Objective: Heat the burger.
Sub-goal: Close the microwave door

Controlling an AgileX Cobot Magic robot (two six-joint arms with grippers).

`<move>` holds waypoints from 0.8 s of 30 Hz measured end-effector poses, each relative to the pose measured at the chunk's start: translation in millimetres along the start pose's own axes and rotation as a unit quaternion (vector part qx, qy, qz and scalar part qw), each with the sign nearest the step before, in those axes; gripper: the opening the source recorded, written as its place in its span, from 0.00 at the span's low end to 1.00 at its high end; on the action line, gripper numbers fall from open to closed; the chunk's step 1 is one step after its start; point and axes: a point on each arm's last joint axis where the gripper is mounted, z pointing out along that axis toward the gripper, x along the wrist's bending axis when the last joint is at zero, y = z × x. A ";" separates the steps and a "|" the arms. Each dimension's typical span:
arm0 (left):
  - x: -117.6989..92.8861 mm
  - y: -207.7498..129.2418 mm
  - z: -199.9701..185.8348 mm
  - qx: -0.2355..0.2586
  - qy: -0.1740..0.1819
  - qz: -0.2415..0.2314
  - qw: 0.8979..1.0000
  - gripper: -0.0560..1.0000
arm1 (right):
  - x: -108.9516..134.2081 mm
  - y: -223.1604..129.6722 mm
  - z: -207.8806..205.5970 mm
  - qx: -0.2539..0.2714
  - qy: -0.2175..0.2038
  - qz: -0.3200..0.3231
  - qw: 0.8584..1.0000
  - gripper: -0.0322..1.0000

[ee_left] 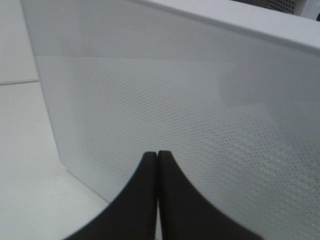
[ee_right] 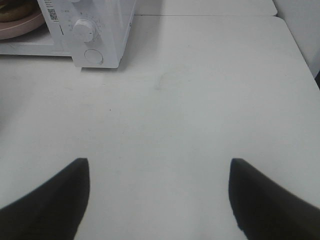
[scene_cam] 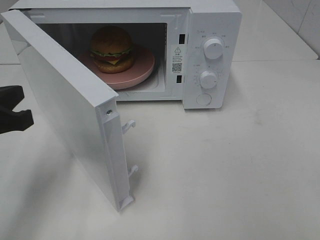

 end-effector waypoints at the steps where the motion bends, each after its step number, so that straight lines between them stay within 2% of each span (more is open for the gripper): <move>1: -2.5 -3.9 4.9 0.003 -0.012 -0.003 1.000 0.05 | 0.0 0.0 0.0 0.000 0.000 0.000 1.000 0.76; 6: -14.3 -5.8 17.9 0.009 -0.045 -0.002 0.999 0.05 | 0.0 0.0 0.0 0.000 0.000 0.000 1.000 0.76; 11: -42.1 2.5 48.0 0.005 -0.088 0.012 0.996 0.05 | 0.0 0.0 0.0 0.000 0.000 0.000 1.000 0.76; 20: -65.7 2.0 71.4 0.009 -0.109 0.011 0.994 0.05 | 0.0 0.0 0.0 0.000 0.000 0.000 1.000 0.76; 22: -80.6 4.4 84.5 0.005 -0.113 0.011 0.993 0.05 | 0.0 0.0 0.0 0.000 0.000 0.000 1.000 0.76; 24: -84.7 4.9 88.0 0.003 -0.114 0.011 0.993 0.05 | 0.0 0.0 0.0 0.000 0.000 0.000 1.000 0.76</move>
